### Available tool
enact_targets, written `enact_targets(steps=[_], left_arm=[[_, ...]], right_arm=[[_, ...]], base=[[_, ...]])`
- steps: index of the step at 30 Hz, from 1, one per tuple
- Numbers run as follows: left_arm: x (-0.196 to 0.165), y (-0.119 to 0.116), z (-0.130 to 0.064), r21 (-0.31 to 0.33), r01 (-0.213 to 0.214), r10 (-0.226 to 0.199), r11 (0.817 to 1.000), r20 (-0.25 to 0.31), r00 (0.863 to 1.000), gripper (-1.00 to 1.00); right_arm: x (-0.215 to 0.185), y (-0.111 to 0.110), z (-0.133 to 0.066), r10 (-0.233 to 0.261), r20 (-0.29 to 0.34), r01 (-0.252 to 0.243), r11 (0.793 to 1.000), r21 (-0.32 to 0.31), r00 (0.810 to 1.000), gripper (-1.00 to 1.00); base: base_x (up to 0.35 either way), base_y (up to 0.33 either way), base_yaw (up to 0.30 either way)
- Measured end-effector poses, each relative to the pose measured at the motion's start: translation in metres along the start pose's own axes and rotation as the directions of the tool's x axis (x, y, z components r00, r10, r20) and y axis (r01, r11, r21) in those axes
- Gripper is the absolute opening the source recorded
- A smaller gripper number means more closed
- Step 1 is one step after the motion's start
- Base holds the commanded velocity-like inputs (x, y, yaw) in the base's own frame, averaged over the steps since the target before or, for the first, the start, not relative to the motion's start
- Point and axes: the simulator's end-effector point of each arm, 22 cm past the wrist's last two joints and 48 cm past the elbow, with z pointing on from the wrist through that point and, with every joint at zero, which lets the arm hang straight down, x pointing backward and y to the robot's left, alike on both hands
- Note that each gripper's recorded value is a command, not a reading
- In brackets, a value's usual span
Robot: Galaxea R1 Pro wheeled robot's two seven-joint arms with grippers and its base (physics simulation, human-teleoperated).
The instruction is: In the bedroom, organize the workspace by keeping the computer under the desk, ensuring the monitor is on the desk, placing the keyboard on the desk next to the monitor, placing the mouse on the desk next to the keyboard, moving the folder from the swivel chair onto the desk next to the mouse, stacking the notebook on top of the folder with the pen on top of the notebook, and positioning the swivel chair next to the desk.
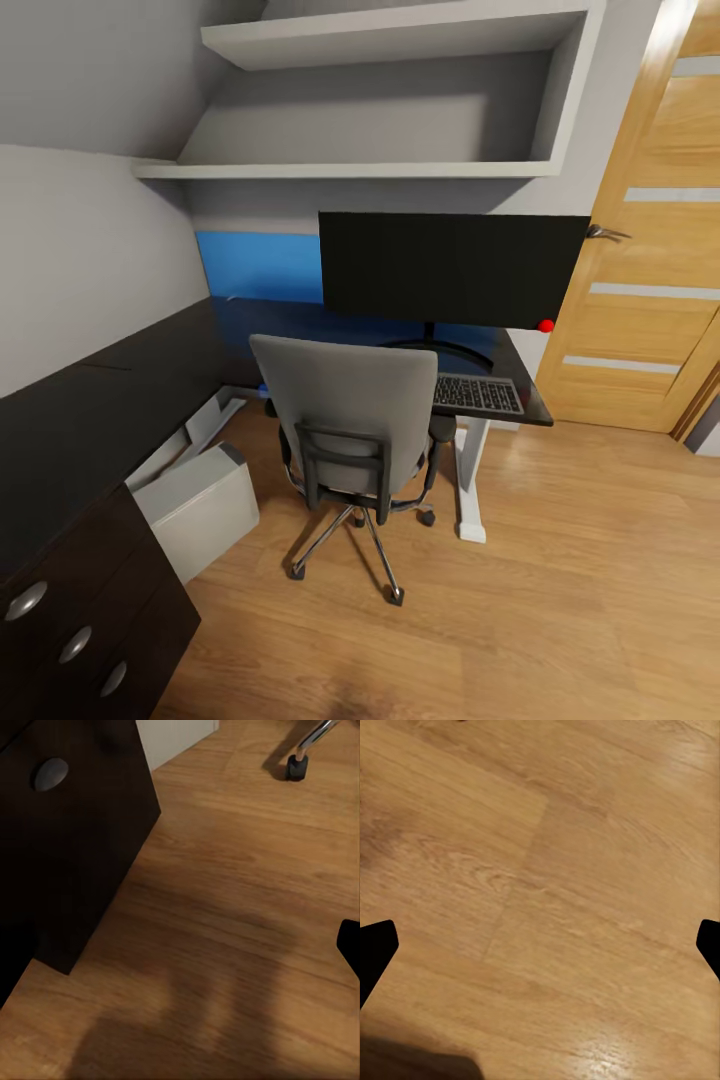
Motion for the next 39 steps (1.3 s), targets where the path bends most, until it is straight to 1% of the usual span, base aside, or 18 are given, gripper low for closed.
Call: enact_targets(steps=[39], left_arm=[[0.0003,-0.0047,-0.0007,0.012,0.003,-0.003,1.000,-0.001,1.000,1.00]], right_arm=[[0.0001,-0.0001,0.0000,0.000,0.000,0.000,1.000,0.000,1.000,1.00]], base=[[0.000,0.000,0.000]])
